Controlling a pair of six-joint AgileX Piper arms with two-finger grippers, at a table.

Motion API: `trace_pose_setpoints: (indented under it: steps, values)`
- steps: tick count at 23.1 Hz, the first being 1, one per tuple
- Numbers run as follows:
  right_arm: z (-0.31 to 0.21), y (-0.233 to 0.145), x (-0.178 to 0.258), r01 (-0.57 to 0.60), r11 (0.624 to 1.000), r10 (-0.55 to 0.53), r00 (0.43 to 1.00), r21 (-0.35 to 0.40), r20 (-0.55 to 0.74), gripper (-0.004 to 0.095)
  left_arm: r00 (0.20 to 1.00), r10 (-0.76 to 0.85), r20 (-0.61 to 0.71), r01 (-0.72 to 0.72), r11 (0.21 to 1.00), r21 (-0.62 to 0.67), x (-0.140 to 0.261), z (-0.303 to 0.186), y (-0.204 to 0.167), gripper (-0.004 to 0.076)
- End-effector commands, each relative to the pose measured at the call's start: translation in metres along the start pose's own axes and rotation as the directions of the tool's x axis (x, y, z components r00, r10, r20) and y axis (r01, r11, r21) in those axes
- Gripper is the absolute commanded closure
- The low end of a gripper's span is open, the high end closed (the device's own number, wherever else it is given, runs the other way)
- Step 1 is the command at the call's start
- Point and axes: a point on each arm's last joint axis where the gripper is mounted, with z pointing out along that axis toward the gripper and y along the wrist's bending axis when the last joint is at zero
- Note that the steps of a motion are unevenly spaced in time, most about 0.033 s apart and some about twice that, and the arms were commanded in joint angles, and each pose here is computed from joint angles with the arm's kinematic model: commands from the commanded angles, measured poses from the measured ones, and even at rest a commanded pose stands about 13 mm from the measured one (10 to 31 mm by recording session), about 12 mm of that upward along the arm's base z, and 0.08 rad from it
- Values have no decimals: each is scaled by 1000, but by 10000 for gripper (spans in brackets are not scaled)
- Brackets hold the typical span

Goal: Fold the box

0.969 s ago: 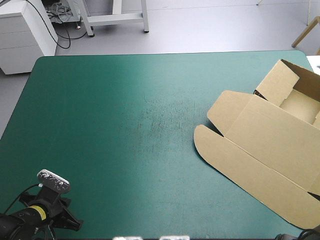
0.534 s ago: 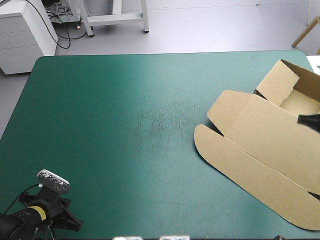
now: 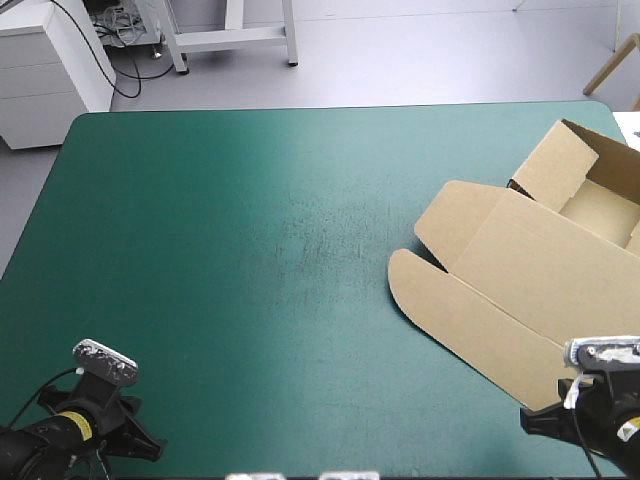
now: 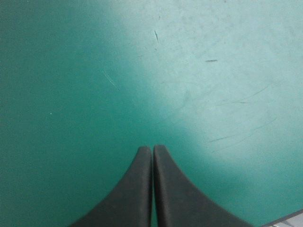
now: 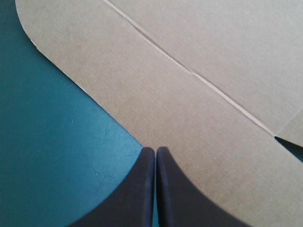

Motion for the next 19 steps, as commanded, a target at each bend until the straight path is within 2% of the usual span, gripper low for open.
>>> trace_pose_setpoints:
  steps: [1, 6, 19]
  values:
    - [-6, 5, 15, 58, 998, -61, 990, 28, 129, 922, 999, -7, 53, 8, 1000, -7, -8, -5, 1, 734]
    - [-12, 10, 37, 55, 997, -63, 978, 46, 198, 922, 999, -7, 53, 8, 1000, -7, -8, -5, 1, 734]
    - [-15, 9, 31, 47, 996, -66, 956, 71, 284, 922, 999, -7, 53, 8, 1000, -7, -8, -5, 1, 734]
